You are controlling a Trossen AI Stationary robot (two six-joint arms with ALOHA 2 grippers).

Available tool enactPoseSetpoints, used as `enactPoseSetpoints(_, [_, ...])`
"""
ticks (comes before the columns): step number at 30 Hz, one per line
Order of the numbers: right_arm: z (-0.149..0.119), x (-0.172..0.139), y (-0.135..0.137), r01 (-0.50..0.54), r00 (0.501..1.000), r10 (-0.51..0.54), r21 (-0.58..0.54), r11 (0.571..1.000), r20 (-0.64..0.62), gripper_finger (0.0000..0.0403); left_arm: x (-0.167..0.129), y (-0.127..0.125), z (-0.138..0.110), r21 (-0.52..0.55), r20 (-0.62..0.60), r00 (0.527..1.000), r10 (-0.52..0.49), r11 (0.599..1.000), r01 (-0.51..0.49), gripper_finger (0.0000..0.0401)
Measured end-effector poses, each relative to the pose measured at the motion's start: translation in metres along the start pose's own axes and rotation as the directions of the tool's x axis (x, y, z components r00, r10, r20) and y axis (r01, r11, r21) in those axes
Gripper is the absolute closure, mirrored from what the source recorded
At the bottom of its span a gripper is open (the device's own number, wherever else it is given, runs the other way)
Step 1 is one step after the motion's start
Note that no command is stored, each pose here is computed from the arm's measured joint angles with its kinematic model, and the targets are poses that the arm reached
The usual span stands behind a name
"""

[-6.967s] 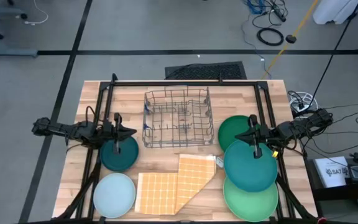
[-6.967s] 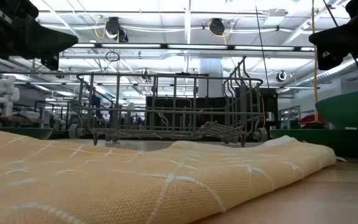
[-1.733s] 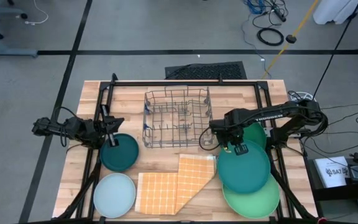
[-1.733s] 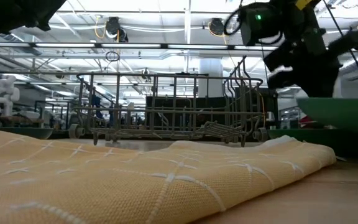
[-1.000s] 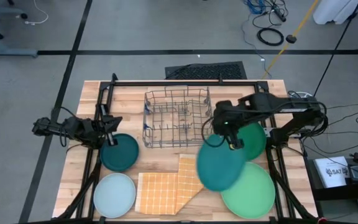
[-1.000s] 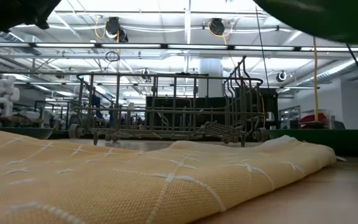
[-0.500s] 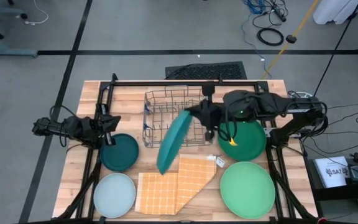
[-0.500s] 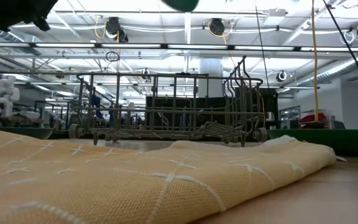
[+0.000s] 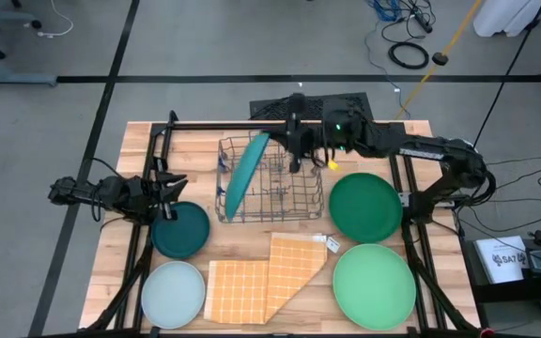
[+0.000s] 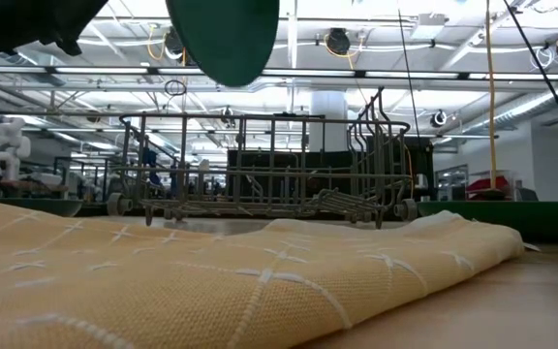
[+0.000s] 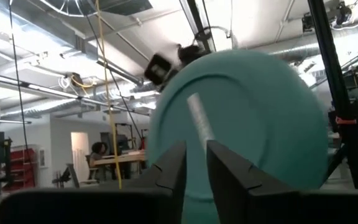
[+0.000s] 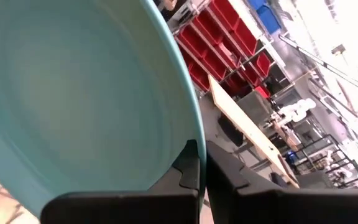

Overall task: Sort dishes
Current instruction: Put the blue plate on the dish rack

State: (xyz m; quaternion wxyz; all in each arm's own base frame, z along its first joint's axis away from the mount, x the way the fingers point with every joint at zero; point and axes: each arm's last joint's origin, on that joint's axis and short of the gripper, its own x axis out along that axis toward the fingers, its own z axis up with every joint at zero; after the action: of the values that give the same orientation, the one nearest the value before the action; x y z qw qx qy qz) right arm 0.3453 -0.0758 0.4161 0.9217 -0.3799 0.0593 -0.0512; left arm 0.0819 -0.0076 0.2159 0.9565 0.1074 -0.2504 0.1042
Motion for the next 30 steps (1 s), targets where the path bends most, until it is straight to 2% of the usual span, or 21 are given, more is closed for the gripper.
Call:
enactPoseSetpoints(5, [-0.033, 0.001, -0.010, -0.013, 0.994, 0.004, 0.082, 0.997, 0.105, 0.0403, 0.000, 0.000, 0.000, 0.000, -0.005, 1.000, 0.014, 1.000, -0.014, 0.0293])
enactPoseSetpoints(9, [-0.049, 0.003, -0.014, -0.015, 0.996, 0.006, 0.110, 0.994, 0.084, 0.0403, 0.000, 0.000, -0.001, 0.003, -0.017, 1.000, 0.016, 1.000, -0.016, 0.0280])
enactPoseSetpoints(13, [-0.056, 0.008, -0.018, -0.040, 0.991, 0.021, 0.138, 0.990, 0.133, 0.0403, 0.000, 0.000, -0.002, 0.000, -0.029, 0.999, 0.025, 1.000, -0.025, 0.0276])
enactPoseSetpoints(16, [-0.063, 0.017, -0.014, -0.060, 0.987, 0.034, 0.163, 0.985, 0.158, 0.0402, 0.003, 0.001, 0.000, -0.026, -0.055, 0.997, 0.044, 0.999, -0.045, 0.0276])
enactPoseSetpoints(21, [-0.078, 0.033, -0.005, -0.070, 0.991, 0.048, 0.180, 0.981, 0.128, 0.0402, 0.012, 0.001, 0.007, -0.061, -0.127, 0.991, 0.051, 0.996, -0.059, 0.0276])
enactPoseSetpoints(26, [-0.087, 0.041, 0.002, -0.096, 0.991, 0.074, 0.210, 0.973, 0.108, 0.0402, 0.026, 0.000, 0.017, -0.019, -0.162, 0.986, 0.042, 0.999, -0.046, 0.0276])
enactPoseSetpoints(30, [-0.086, 0.041, 0.003, -0.140, 0.983, 0.108, 0.230, 0.963, 0.147, 0.0402, 0.042, 0.000, 0.031, 0.044, -0.205, 0.978, 0.035, 0.999, -0.027, 0.0276])
